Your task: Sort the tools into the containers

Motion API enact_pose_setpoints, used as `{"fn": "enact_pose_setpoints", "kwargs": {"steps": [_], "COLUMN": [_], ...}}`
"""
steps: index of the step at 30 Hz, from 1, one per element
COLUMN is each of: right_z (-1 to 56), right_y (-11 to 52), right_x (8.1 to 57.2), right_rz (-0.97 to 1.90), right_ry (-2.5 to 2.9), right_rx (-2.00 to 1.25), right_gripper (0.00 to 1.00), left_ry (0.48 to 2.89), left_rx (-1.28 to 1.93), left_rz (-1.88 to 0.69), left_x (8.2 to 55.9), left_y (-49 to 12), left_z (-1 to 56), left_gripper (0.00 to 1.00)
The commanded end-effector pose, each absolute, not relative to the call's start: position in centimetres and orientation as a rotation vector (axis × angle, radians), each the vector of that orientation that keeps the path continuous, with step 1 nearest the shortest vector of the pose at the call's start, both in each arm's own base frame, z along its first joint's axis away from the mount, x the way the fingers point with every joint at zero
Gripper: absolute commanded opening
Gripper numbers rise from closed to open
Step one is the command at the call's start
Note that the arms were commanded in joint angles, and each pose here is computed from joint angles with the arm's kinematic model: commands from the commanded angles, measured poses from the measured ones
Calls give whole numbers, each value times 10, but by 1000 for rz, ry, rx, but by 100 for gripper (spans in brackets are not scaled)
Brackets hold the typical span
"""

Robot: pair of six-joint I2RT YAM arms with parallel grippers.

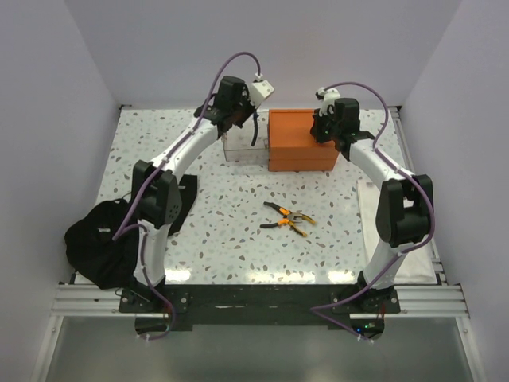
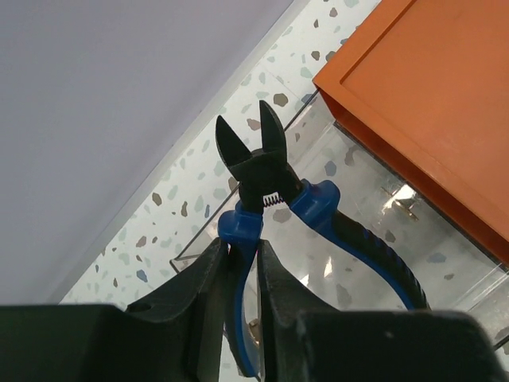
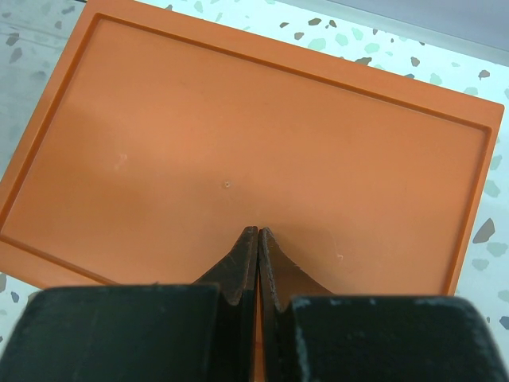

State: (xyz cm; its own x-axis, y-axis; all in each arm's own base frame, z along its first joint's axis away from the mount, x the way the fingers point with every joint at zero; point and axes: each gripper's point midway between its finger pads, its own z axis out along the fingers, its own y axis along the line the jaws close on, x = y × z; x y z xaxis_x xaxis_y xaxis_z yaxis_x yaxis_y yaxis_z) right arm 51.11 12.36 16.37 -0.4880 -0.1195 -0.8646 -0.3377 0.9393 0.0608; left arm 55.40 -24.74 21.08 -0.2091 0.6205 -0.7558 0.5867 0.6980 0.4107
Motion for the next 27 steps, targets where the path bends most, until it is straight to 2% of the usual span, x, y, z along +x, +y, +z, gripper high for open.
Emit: {"fn": "enact_pose_setpoints", "kwargs": {"steps": [1, 9, 15, 18, 19, 22, 25, 27], "right_z": [77, 76, 73, 74, 75, 75, 76, 77], "right_y": [106, 105, 105, 104, 103, 103, 103, 103], "right_x": [462, 465, 464, 465, 466, 465, 464, 464], "right_rz": [228, 214, 211, 207, 201, 199, 200, 200], "right_ry": [2404, 2404, 2409, 2408, 2405, 2407, 2407, 2405], "right_rx": [-308, -319, -322, -323, -321, -327, -329, -329], "right_gripper": [0, 0, 0, 0, 0, 0, 0, 0], "left_ry": [1716, 1714, 1798, 1854, 1859, 1846, 1800, 1744], "left_rx": [913, 1006, 1038, 1041, 1038, 996, 901, 804], "left_rz": [45, -101, -75, -78, -87, -117, -121, -90], "left_x": [573, 561, 555, 549, 547, 545, 549, 552], "left_y": [-260, -284, -279, -275, -275, -277, -276, -269], "left_z": [260, 243, 212, 200, 201, 213, 244, 282], "left_gripper": [0, 0, 5, 19, 33, 53, 62, 63]}}
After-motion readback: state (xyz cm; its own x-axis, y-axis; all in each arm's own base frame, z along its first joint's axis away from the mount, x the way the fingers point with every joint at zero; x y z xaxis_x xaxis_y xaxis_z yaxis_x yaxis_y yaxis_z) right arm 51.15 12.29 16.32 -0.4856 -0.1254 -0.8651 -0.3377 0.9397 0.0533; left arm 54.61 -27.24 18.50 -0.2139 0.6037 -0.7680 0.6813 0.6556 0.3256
